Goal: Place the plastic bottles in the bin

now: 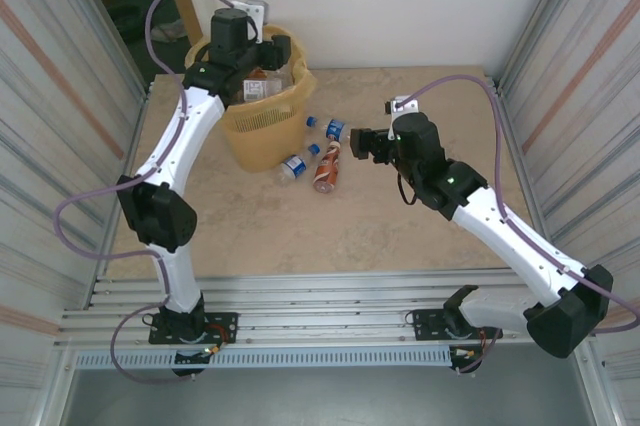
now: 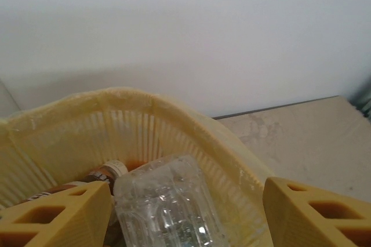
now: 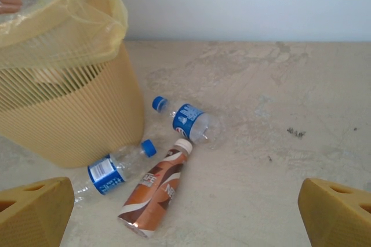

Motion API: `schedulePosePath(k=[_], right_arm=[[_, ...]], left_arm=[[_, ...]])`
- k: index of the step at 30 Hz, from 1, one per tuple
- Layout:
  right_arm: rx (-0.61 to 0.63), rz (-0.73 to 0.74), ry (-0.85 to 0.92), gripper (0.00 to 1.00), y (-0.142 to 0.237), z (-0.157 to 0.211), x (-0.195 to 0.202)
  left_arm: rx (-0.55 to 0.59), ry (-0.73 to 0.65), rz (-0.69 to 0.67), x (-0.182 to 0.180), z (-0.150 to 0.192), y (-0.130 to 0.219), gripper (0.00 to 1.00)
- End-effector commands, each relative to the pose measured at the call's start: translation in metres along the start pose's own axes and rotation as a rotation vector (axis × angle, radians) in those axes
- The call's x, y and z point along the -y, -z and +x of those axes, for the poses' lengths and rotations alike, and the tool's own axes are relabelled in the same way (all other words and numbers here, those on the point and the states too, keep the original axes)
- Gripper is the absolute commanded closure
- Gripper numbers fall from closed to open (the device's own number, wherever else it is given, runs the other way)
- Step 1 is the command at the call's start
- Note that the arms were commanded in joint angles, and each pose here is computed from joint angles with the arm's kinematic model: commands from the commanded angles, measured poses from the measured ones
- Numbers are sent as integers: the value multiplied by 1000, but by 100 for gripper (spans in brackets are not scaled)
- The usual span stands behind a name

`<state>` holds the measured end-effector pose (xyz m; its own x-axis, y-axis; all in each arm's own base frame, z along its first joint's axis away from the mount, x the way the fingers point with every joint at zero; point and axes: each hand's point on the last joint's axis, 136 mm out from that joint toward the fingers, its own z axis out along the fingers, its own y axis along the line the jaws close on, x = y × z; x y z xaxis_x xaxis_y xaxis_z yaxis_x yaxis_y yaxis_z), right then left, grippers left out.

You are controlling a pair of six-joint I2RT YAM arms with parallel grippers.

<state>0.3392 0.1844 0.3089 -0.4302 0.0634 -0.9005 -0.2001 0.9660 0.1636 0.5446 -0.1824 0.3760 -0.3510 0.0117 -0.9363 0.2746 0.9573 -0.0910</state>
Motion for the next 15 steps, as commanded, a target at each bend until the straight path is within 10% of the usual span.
schedulePosePath(k=[1, 15], right_arm=[[-4, 47, -62, 2, -1, -5, 12], [-240, 118, -202, 0, -45, 58, 23]], left_arm=[[-64, -80, -112, -25, 15, -8, 30], [-172, -136, -282, -64, 43, -5, 28]])
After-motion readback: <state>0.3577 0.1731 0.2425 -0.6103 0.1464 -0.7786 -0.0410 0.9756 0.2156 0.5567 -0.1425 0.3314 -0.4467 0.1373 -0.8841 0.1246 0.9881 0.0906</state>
